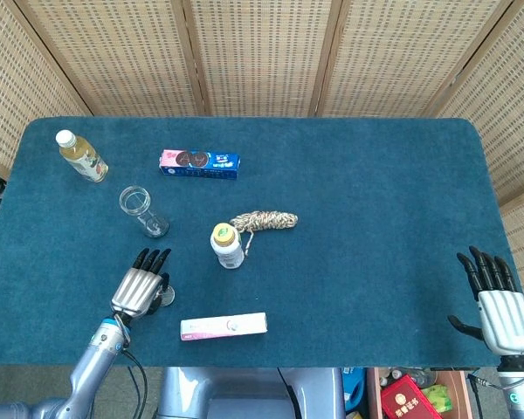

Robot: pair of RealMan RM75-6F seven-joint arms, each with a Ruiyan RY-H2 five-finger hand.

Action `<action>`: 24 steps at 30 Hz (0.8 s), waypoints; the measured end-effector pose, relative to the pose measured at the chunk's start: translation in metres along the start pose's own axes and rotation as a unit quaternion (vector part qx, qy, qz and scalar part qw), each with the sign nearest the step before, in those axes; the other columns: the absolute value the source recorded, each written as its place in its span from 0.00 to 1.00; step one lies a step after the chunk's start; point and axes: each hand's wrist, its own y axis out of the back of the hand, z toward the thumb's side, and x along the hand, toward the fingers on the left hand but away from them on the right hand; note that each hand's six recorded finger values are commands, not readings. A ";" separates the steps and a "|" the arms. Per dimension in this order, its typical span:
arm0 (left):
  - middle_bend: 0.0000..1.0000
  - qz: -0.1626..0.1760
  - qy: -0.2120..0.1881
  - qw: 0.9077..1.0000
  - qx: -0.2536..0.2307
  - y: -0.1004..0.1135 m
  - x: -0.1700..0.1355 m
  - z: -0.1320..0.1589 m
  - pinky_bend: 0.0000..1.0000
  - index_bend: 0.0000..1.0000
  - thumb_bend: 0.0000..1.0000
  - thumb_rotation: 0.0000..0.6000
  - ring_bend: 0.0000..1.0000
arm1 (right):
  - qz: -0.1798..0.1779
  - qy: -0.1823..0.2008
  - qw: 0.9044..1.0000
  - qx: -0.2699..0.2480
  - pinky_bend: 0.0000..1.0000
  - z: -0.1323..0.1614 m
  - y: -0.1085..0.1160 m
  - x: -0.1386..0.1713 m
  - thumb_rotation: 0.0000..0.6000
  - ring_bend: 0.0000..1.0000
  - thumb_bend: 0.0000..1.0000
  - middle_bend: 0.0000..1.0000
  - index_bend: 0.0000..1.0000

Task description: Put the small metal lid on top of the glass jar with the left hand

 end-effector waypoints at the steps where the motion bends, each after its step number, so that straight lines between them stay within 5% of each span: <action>1: 0.00 0.000 0.000 1.000 0.000 0.000 0.001 0.000 0.00 0.51 0.39 1.00 0.00 | 0.000 0.000 1.000 0.000 0.00 0.000 0.000 0.000 1.00 0.00 0.10 0.00 0.04; 24: 0.00 0.005 0.007 1.000 0.004 -0.005 0.005 0.000 0.00 0.58 0.45 1.00 0.00 | -0.003 0.004 1.000 -0.005 0.00 0.001 0.002 0.001 1.00 0.00 0.10 0.00 0.04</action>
